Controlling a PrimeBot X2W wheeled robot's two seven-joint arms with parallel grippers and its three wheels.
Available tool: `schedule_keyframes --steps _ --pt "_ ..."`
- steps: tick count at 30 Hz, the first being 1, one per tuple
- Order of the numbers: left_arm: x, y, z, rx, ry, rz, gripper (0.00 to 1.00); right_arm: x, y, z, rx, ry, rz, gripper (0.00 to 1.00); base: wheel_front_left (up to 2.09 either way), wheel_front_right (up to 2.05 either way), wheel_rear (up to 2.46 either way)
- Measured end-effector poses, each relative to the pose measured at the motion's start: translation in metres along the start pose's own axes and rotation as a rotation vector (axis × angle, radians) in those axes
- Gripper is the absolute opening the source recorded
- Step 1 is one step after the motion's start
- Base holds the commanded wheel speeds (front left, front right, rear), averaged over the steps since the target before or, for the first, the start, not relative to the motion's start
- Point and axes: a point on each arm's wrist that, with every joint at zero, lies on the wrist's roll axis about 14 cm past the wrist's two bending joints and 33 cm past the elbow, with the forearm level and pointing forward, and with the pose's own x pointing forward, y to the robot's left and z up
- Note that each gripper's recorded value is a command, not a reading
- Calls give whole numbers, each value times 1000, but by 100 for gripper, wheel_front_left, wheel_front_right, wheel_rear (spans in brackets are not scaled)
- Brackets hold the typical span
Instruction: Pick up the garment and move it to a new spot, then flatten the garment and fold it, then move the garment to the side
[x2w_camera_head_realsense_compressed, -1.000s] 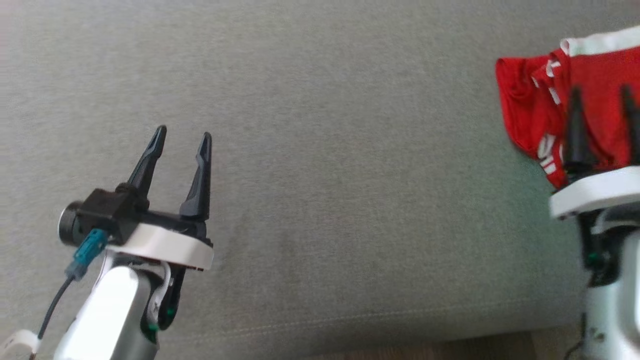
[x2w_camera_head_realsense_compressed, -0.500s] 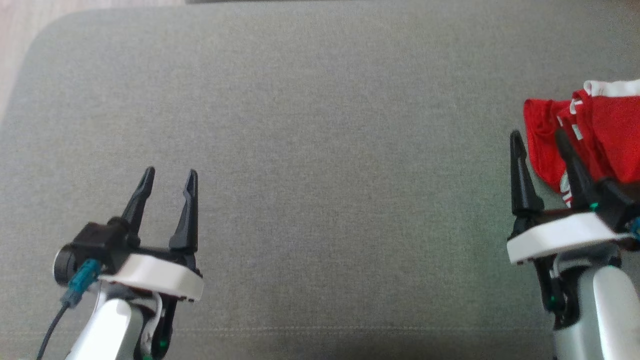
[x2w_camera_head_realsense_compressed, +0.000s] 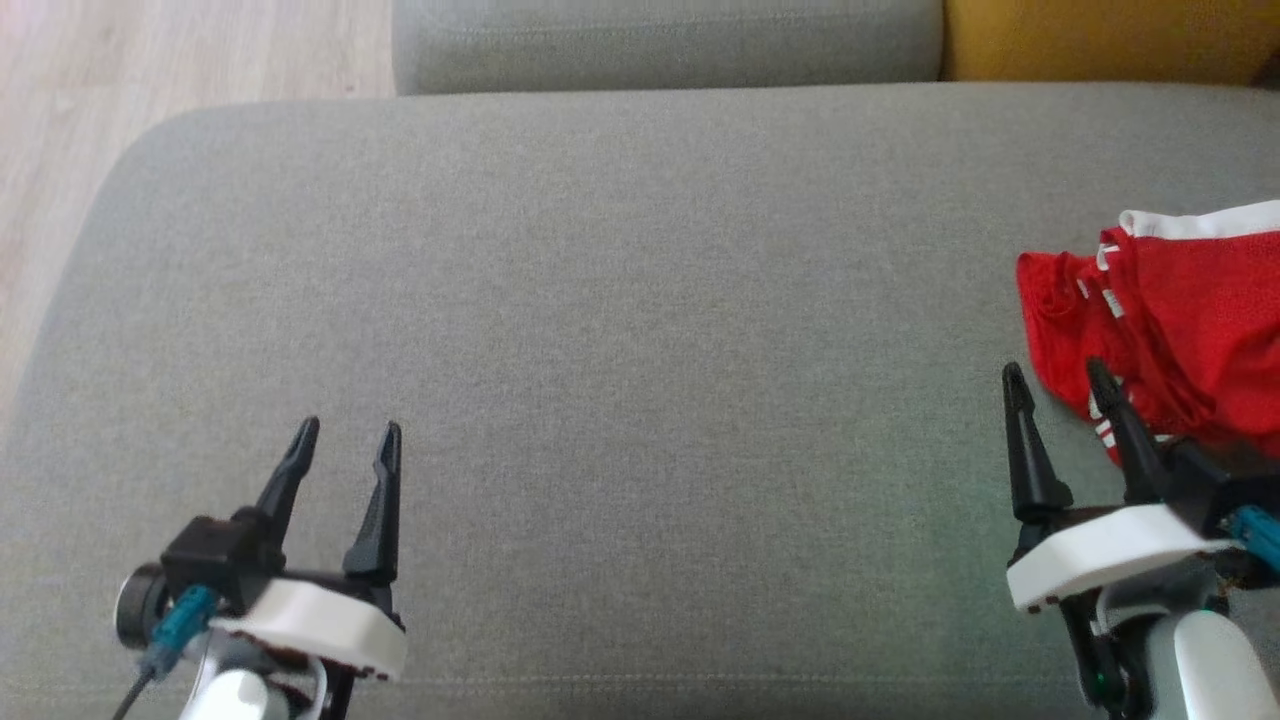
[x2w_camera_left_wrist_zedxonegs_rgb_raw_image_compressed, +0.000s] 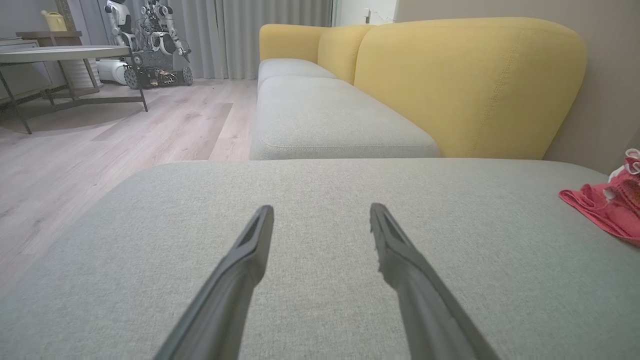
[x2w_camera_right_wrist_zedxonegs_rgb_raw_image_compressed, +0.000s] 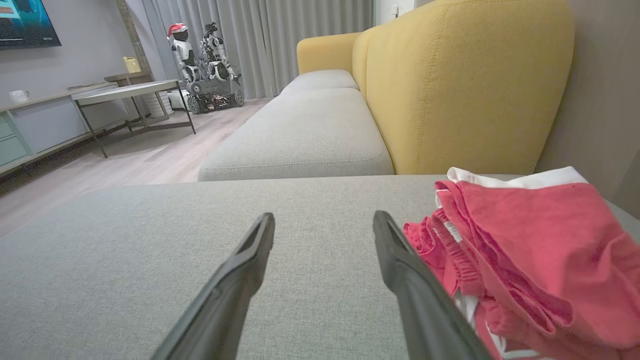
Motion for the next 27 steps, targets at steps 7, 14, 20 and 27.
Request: schedule_keyframes --steps 7,14,20,27 --pt "-12 -2 3 3 -8 2 100 -15 1 -4 -1 20 -2 100 0 0 0" --pt "-15 -4 9 6 -21 3 100 -20 3 3 -7 3 0 100 0 0 0" --pt "-17 -3 7 8 -15 7 100 -20 3 5 -8 2 2 100 0 0 0" --pt "-17 -1 6 8 -12 13 100 -19 6 4 -9 9 10 100 0 0 0"
